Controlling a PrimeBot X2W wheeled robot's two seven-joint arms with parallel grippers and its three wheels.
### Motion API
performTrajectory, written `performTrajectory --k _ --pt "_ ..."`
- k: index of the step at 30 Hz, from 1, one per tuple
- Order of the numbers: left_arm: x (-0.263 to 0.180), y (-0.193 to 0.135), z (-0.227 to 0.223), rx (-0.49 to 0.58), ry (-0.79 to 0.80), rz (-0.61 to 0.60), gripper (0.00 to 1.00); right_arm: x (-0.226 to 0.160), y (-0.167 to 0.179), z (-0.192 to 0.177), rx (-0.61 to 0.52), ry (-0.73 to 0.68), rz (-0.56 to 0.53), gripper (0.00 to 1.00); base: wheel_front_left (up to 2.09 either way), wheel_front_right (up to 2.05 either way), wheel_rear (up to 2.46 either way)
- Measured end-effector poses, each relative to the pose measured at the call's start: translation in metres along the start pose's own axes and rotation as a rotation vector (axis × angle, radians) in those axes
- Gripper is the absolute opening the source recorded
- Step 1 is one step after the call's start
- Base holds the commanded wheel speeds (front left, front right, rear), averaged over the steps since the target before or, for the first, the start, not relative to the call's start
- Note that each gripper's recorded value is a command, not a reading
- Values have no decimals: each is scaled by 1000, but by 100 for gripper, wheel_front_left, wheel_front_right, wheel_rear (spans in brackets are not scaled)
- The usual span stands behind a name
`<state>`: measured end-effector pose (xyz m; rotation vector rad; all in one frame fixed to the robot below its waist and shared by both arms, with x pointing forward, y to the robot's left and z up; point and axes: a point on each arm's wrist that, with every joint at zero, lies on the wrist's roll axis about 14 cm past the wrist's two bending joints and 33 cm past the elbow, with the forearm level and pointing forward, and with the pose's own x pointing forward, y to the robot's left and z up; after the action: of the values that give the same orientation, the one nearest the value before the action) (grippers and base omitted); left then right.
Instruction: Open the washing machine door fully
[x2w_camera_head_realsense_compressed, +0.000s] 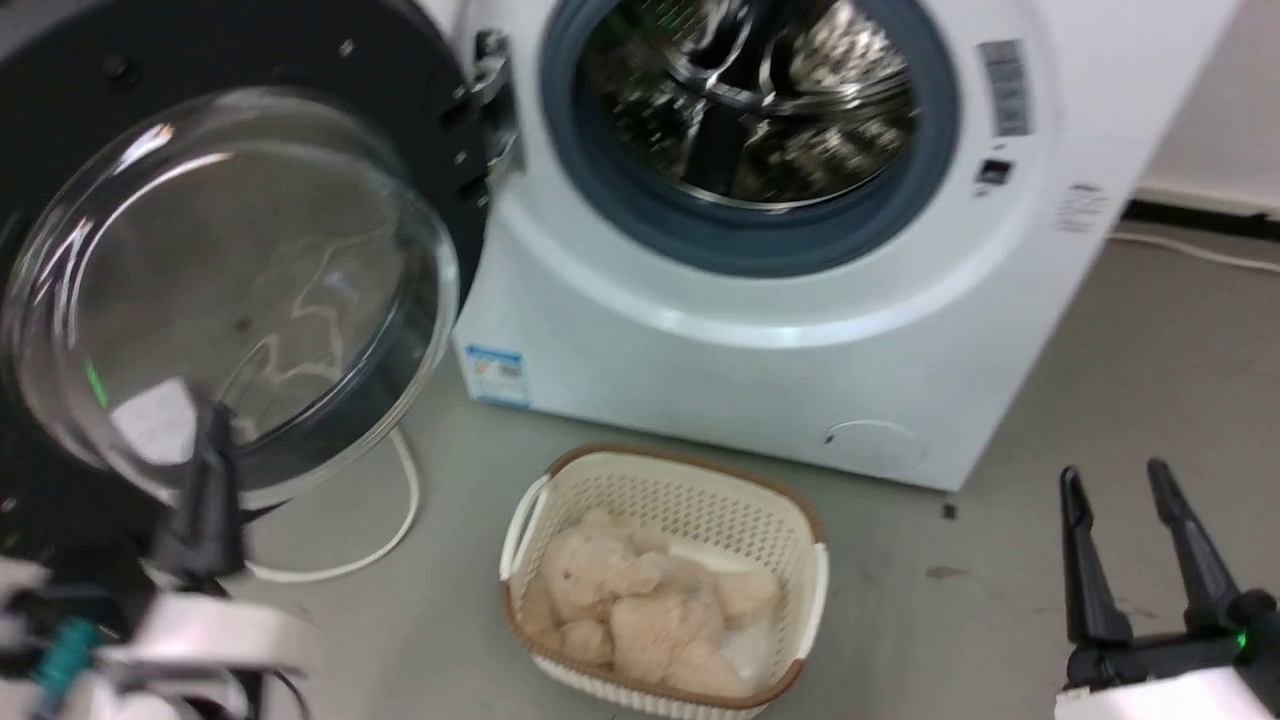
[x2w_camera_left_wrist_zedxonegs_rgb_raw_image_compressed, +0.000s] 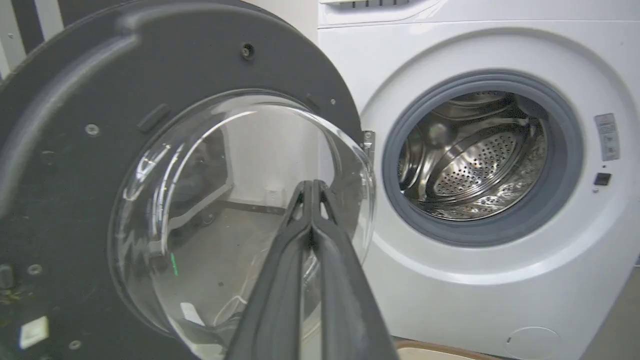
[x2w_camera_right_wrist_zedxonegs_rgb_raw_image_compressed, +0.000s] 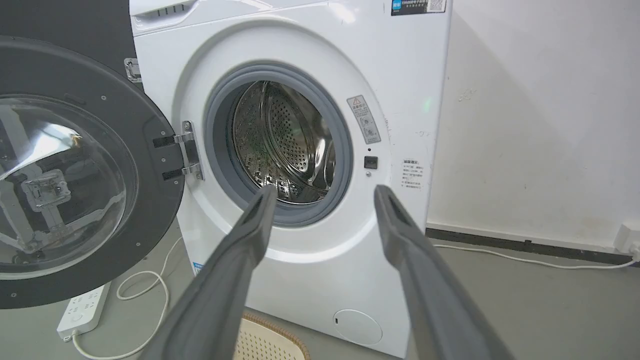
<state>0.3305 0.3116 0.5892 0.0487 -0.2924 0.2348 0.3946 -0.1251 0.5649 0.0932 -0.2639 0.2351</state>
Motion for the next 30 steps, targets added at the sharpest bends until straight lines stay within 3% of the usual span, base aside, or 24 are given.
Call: performTrajectory --k 6,8,9,20,30 --pt "-24 -60 -13 -105 38 -90 0 -30 -15 11 -24 -2 -54 100 0 0 0" --pt "-30 -69 -17 -102 56 -109 93 -37 -19 11 -28 4 -70 100 0 0 0" --pt "-32 -73 -19 -99 59 -116 100 -40 -20 10 -29 8 -76 100 0 0 0" --pt "-58 -125 -38 -54 126 -256 100 -59 -29 7 -17 30 -117 100 0 0 0" --pt "-59 -130 -44 -58 145 -266 100 -62 -31 4 -9 39 -129 100 0 0 0"
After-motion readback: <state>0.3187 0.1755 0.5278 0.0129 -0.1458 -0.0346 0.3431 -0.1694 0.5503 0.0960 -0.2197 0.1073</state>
